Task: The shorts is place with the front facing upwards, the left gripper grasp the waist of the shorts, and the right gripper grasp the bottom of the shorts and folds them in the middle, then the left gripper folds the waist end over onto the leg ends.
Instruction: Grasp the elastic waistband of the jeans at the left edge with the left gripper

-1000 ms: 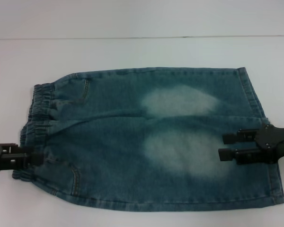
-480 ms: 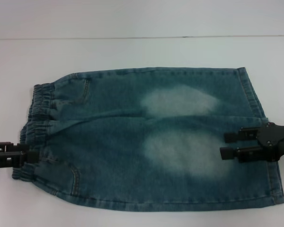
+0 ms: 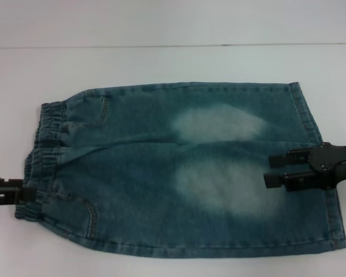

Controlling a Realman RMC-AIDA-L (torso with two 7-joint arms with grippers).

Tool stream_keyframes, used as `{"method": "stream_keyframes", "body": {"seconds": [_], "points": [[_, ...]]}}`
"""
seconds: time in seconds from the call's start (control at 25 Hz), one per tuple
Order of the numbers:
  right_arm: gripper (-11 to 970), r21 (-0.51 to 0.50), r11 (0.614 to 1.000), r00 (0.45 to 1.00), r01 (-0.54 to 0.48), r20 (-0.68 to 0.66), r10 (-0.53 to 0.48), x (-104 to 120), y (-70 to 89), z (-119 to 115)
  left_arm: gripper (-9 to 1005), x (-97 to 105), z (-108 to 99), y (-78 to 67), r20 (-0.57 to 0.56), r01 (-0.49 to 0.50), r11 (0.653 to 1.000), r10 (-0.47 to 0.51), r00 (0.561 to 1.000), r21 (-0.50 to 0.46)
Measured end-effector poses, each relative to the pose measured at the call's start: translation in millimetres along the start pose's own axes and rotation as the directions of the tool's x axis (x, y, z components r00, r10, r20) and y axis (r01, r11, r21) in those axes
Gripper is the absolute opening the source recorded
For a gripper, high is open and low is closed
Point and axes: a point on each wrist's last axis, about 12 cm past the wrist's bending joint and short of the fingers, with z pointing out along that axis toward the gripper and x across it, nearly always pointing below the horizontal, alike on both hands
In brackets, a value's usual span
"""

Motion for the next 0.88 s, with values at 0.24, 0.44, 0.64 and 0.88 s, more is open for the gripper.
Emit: {"method": "stream_keyframes", "body": {"seconds": [0.24, 0.44, 0.64, 0.88], "points": [[758, 0.003, 1.0, 1.0, -0.002, 0.002, 0.002, 0.3, -0.2, 1.1, 599, 0.7, -3.0, 7.3, -0.002, 0.018, 0.997, -0.018, 1.0, -0.074], [757, 0.016, 1.0, 1.0, -0.004, 0.004, 0.004, 0.9, -1.6, 1.5, 596, 5.0, 0.1, 14.5, -0.046, 0.043, 0.99, -0.05, 0.998, -0.137], [757, 0.019, 1.0, 1.0, -0.001, 0.005, 0.001, 2.3, -1.7, 1.3, 593, 11.2, 1.6, 20.9, -0.067, 0.069, 0.979, -0.083, 0.994, -0.19], [758, 0.022, 1.0, 1.0, 0.001, 0.006, -0.001, 4.2, -1.8, 2.8, 590, 16.4, 7.6, 24.9, -0.086, 0.082, 0.969, -0.104, 0.991, -0.234]]}}
